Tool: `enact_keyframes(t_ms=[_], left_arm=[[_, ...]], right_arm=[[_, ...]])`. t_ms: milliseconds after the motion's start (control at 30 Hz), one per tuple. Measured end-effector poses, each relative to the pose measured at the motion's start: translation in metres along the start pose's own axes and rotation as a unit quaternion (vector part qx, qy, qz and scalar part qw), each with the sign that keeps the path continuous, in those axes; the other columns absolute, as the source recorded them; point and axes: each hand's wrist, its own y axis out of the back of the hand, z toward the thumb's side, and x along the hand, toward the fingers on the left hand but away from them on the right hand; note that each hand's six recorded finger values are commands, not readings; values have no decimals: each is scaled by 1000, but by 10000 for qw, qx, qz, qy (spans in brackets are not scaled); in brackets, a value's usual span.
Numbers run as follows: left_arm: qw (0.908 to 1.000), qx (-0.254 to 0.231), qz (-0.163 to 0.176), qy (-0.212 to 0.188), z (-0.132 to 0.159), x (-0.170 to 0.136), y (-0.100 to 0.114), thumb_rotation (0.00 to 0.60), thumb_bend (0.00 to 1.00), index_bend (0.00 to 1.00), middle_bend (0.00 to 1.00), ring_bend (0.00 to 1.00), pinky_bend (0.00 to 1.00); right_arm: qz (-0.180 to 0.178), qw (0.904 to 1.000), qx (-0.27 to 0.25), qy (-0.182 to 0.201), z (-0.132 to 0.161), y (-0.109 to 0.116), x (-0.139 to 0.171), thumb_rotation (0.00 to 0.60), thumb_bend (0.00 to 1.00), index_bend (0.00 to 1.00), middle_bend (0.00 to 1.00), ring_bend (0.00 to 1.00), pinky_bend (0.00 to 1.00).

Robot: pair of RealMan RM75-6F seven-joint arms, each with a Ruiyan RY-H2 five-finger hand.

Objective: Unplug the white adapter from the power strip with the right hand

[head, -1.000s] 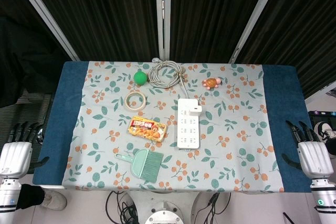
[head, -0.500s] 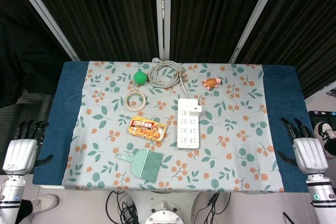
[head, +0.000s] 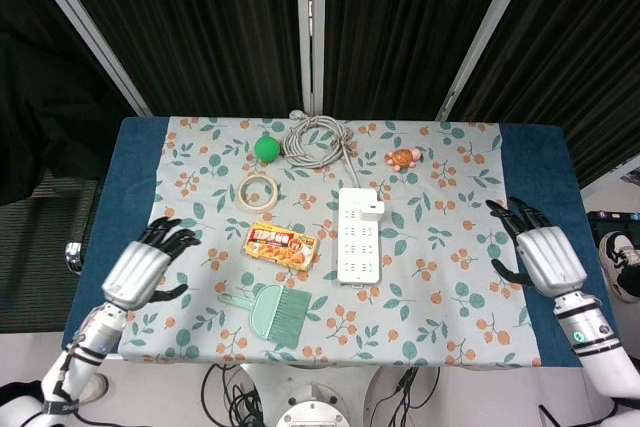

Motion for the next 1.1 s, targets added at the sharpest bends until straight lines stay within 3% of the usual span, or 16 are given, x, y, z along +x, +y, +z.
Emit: enact_keyframes(t_ms=[133, 267, 467, 700, 900, 1100], left_arm=[[9956, -4, -211, -909, 46, 36, -12, 600, 182, 269, 226, 98, 125], [9823, 59, -395, -1831, 98, 73, -28, 600, 195, 234, 223, 98, 124], [9609, 273, -682, -2670, 152, 119, -56, 600, 195, 212, 201, 98, 119], [9496, 487, -970, -2942, 181, 157, -86, 600, 195, 188, 198, 98, 119], [9481, 639, -1161, -2889, 189, 178, -110, 600, 194, 187, 198, 98, 163], [9474, 562, -1241, -2896, 195, 179, -123, 600, 191, 190, 199, 118, 166]], right_arm=[[233, 9992, 33, 333, 24, 0, -31, 600, 209, 18, 219, 61, 172], [450, 9975, 51, 551, 47, -1, -64, 600, 209, 18, 218, 61, 172], [721, 9952, 84, 663, 71, -7, -99, 600, 209, 18, 217, 61, 176], [1105, 9917, 58, 647, 83, -31, -127, 600, 231, 18, 217, 61, 187], [1330, 9886, 196, 677, 90, -53, -147, 600, 253, 18, 218, 61, 189], [1464, 9853, 361, 800, 102, -72, -164, 600, 254, 18, 219, 61, 195]])
